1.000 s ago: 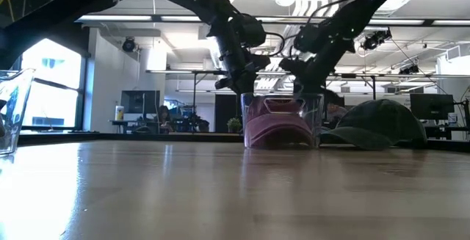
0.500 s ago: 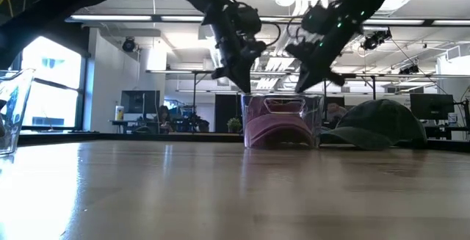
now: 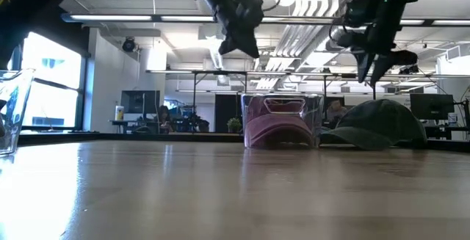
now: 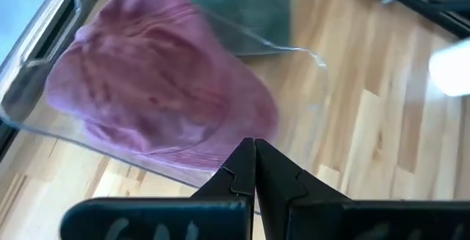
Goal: Pick & Place hat
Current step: Put the black cap into the bottom transparent bin
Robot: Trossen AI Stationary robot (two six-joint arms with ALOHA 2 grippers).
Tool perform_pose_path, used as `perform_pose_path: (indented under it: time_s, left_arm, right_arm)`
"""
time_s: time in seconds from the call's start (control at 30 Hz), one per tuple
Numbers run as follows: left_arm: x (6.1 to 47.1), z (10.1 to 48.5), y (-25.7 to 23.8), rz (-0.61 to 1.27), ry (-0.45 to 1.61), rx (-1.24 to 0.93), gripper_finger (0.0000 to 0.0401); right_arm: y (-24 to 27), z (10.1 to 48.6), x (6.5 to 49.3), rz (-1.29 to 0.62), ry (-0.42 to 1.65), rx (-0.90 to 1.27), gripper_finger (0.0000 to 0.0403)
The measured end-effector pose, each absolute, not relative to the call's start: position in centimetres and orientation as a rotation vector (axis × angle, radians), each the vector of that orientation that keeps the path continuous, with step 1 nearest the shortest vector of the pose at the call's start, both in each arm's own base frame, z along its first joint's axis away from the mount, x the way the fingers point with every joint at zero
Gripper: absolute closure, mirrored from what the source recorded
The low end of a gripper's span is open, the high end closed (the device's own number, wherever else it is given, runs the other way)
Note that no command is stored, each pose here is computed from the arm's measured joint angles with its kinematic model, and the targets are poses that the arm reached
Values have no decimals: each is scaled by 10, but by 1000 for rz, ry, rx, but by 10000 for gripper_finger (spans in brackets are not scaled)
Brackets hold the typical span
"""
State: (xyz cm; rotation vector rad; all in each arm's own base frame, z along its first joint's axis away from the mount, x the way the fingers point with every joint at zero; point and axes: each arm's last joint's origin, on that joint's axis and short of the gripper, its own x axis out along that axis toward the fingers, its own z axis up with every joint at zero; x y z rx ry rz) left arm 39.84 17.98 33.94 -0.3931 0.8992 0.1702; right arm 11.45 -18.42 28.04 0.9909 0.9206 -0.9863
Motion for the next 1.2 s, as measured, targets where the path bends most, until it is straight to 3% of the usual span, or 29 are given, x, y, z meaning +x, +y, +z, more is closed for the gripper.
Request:
perform_pose_path:
  time_s: [0.17, 0.3, 0.63, 0.93, 1.2]
  left_arm:
    - [393, 348, 168, 132, 920, -334, 401]
    - [389, 347, 161, 112, 978, -302, 401]
    - [386, 342, 150, 53, 1073, -242, 401]
    - [382, 347, 147, 22, 1074, -189, 401]
    - [382, 348, 147, 1, 1068, -151, 401]
  right_arm:
    - [-189, 276, 109, -1054, 958, 992, 171]
    - [-195, 270, 116, -1149, 951, 993, 143]
    - [-212, 238, 138, -1394, 1079, 915, 139]
    - [-226, 236, 123, -1244, 997, 1102, 144]
    - [-224, 219, 116, -1086, 1034, 1221, 185]
